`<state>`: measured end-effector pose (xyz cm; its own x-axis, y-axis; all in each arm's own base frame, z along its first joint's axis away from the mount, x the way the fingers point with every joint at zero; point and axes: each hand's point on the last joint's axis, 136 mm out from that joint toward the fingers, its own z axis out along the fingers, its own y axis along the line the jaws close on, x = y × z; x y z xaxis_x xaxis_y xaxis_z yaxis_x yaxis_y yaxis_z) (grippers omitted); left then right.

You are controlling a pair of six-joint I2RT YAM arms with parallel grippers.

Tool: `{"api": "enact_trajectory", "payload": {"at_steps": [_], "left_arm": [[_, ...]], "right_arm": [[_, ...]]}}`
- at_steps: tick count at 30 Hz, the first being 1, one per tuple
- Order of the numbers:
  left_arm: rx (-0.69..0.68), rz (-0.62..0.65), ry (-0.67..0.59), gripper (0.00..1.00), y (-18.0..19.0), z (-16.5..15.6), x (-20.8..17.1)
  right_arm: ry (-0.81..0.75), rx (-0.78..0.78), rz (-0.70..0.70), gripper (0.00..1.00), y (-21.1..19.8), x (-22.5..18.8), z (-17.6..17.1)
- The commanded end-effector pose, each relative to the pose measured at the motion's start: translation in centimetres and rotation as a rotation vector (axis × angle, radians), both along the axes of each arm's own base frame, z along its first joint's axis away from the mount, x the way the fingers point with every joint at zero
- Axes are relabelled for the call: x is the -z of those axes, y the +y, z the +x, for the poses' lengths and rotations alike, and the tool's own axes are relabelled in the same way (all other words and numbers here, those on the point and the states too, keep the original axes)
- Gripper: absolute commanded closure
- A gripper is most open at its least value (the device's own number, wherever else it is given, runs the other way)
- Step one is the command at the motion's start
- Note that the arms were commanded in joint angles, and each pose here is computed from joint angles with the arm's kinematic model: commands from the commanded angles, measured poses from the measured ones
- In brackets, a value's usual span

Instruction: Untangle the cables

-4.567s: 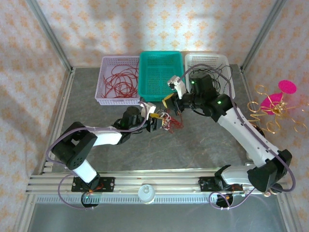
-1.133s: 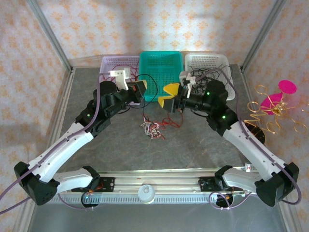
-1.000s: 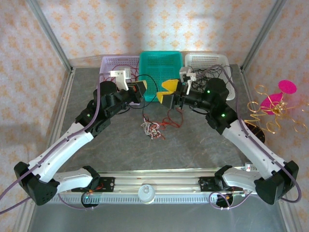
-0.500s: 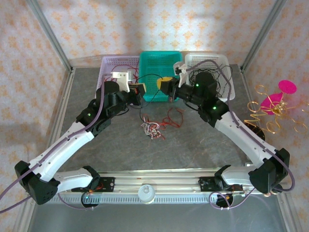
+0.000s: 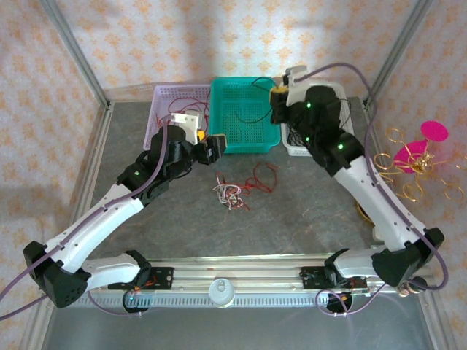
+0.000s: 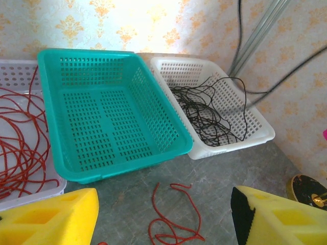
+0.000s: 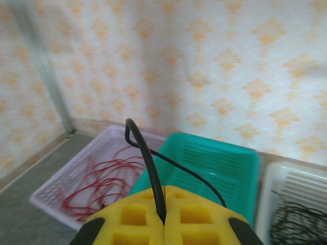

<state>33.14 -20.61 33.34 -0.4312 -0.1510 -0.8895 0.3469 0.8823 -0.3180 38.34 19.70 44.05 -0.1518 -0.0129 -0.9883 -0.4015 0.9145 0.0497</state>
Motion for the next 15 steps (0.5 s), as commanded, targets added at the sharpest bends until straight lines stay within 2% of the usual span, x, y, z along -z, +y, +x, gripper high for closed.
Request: {"api": "enact_trajectory", "payload": {"at_steps": [1,8,15], "left_arm": [[0.022,0.001,-0.016,0.3,-0.3,-0.2,0.3],[0.031,-0.014,-0.016,0.3,-0.1,-0.9,1.0],[0.057,-0.023,0.011,0.3,-0.3,-1.6,1.9]], "right_arm": [[0.088,0.157,-0.025,1.0,-4.0,0.5,2.6],[0.188,0.29,0.045,1.0,-9.3,0.9,8.8],[0.236,0.461,0.108,1.0,-14.3,5.0,14.3]]}}
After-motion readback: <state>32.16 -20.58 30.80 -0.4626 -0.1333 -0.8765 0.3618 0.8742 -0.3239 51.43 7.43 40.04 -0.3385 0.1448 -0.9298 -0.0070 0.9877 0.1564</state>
